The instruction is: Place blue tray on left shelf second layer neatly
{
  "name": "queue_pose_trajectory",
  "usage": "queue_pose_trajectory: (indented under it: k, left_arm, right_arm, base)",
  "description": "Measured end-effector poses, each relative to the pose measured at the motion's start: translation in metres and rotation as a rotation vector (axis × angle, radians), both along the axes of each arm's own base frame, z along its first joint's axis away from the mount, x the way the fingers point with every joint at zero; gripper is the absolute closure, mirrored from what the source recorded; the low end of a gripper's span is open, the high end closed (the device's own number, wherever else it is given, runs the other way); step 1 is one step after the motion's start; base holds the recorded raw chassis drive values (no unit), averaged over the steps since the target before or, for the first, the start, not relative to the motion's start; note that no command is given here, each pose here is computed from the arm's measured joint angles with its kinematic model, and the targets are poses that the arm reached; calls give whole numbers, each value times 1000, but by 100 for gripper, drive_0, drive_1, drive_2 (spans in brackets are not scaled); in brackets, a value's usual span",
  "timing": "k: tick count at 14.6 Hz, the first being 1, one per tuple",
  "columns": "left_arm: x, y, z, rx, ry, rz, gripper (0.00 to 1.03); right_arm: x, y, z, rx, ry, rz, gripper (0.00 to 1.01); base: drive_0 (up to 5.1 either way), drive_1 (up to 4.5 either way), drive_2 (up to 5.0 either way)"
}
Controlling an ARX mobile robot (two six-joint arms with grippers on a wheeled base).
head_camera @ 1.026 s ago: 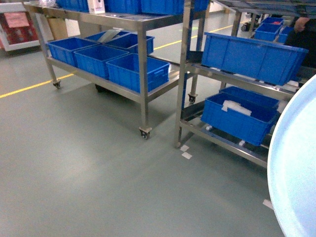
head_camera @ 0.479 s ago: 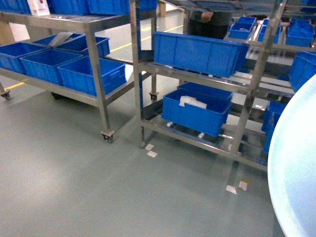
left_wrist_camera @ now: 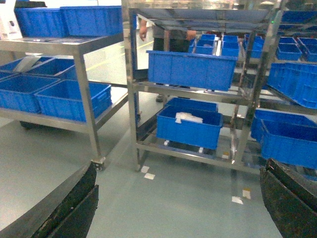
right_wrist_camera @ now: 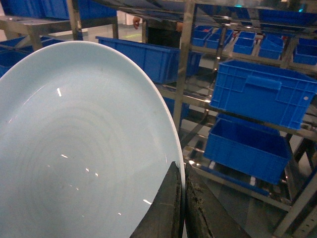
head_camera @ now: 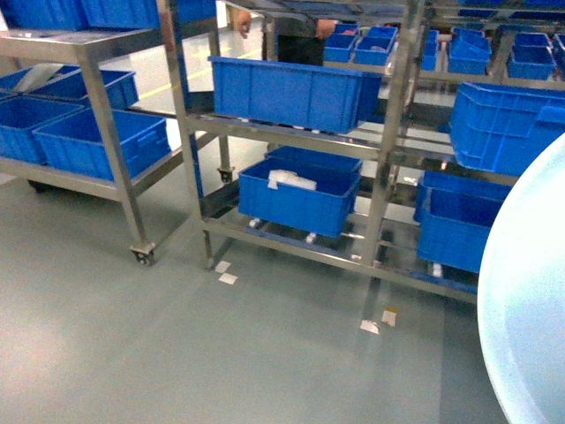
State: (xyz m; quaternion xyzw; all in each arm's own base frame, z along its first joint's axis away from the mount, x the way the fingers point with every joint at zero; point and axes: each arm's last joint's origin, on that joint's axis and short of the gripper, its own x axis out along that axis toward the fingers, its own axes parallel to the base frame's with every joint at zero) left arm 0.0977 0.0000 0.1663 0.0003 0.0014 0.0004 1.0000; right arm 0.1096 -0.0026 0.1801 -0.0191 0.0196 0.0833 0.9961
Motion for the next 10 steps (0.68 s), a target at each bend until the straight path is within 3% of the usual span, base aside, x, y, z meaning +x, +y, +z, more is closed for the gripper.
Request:
queue_pose_trajectory:
  k: [10]
  left_arm:
    - [0,0,0,0,0,0,5]
  right_arm:
    - [0,0,0,0,0,0,99]
  base:
    - [-159,-159,-159]
